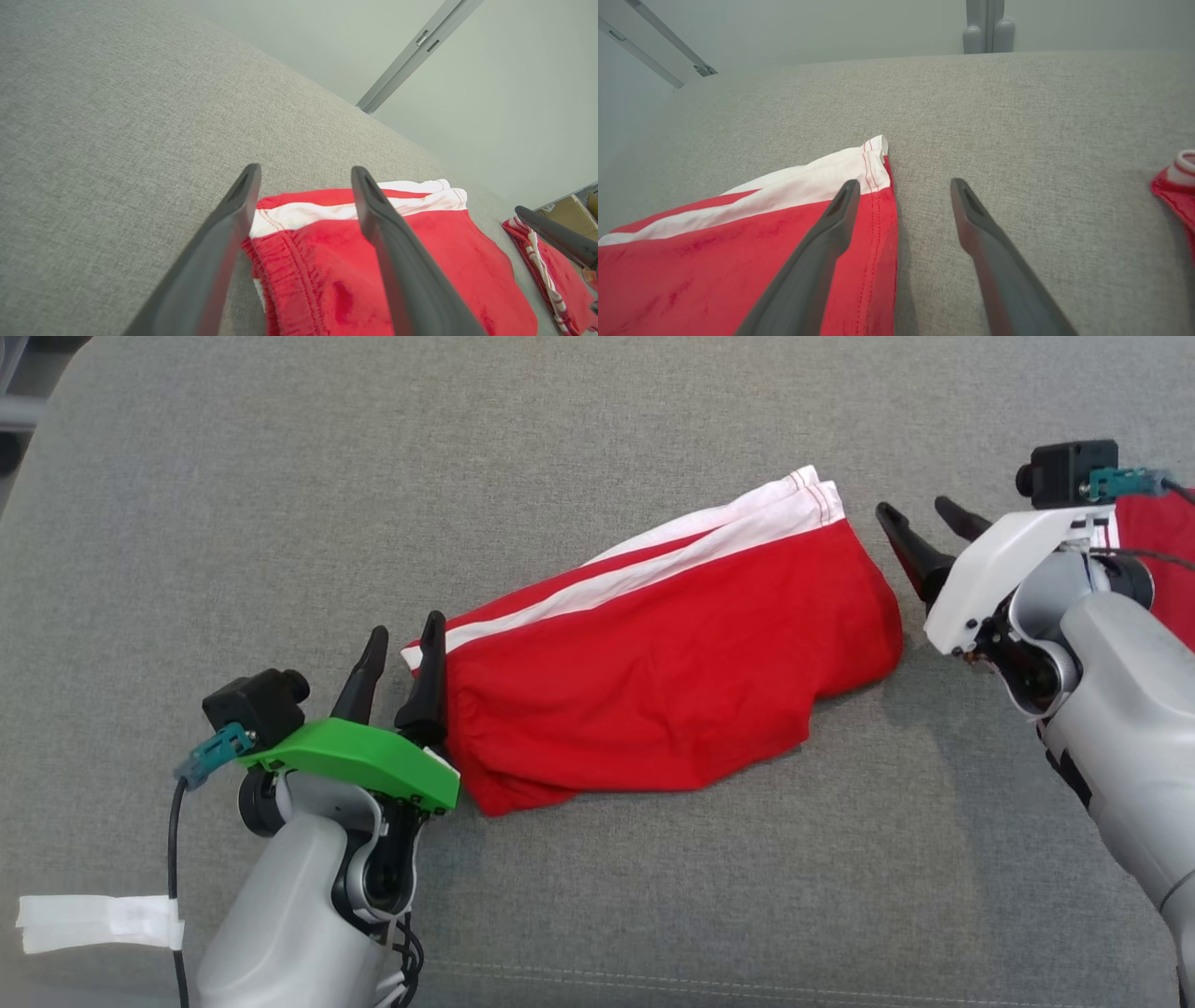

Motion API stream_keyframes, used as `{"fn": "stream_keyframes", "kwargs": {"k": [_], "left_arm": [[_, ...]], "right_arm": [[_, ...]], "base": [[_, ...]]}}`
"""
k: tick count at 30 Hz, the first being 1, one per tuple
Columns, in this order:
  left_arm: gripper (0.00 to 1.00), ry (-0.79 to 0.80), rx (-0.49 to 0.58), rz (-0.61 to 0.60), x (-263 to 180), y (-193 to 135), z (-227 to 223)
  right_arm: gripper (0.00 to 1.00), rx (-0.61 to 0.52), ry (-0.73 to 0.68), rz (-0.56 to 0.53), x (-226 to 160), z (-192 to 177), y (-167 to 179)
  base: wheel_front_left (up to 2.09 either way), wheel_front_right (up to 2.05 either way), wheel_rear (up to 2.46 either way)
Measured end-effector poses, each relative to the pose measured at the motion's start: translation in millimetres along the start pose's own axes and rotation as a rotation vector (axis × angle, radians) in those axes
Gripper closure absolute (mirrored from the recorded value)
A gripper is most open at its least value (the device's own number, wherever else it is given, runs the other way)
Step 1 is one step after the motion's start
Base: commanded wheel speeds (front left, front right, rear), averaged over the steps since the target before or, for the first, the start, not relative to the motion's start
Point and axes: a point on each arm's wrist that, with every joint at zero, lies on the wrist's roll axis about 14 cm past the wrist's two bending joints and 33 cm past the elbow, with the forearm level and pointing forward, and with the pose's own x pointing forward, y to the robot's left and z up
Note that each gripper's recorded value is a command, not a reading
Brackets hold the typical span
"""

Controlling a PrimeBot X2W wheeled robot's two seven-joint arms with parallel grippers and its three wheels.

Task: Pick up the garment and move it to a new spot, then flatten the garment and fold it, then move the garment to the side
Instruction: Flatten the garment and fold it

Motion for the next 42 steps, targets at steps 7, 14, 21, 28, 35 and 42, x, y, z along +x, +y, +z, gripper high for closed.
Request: {"fn": "stream_keyframes", "kwargs": {"k": [7,14,21,28,35,42], "left_arm": [[0.00,-0.018,-0.016,-0.009,-10.1,-1.8,0.9],[0.00,-0.054,-0.024,-0.017,-16.1,-3.4,10.2],[0.00,-0.067,-0.030,0.005,-26.8,4.9,12.8],[0.00,-0.088,-0.039,0.008,-34.5,5.0,16.5],[0.00,-0.094,-0.042,0.017,-38.9,6.5,17.7],[0.00,-0.096,-0.038,0.016,-42.6,6.4,18.7]], "right_arm": [[0.00,0.084,0.042,0.012,-3.1,-27.3,14.1],[0.00,0.091,0.082,-0.001,1.5,-39.4,11.3],[0.00,0.094,0.174,0.018,1.8,-67.0,24.1],[0.59,0.079,0.201,0.050,0.4,-70.3,39.7],[1.00,0.066,0.185,0.056,-5.4,-69.7,45.0],[1.00,0.115,0.085,0.040,-15.2,-57.5,45.0]], "base": [[0.00,0.00,0.00],[0.00,0.00,0.00],[0.00,0.00,0.00],[0.00,0.00,0.00],[0.00,0.00,0.00],[0.00,0.00,0.00]]}}
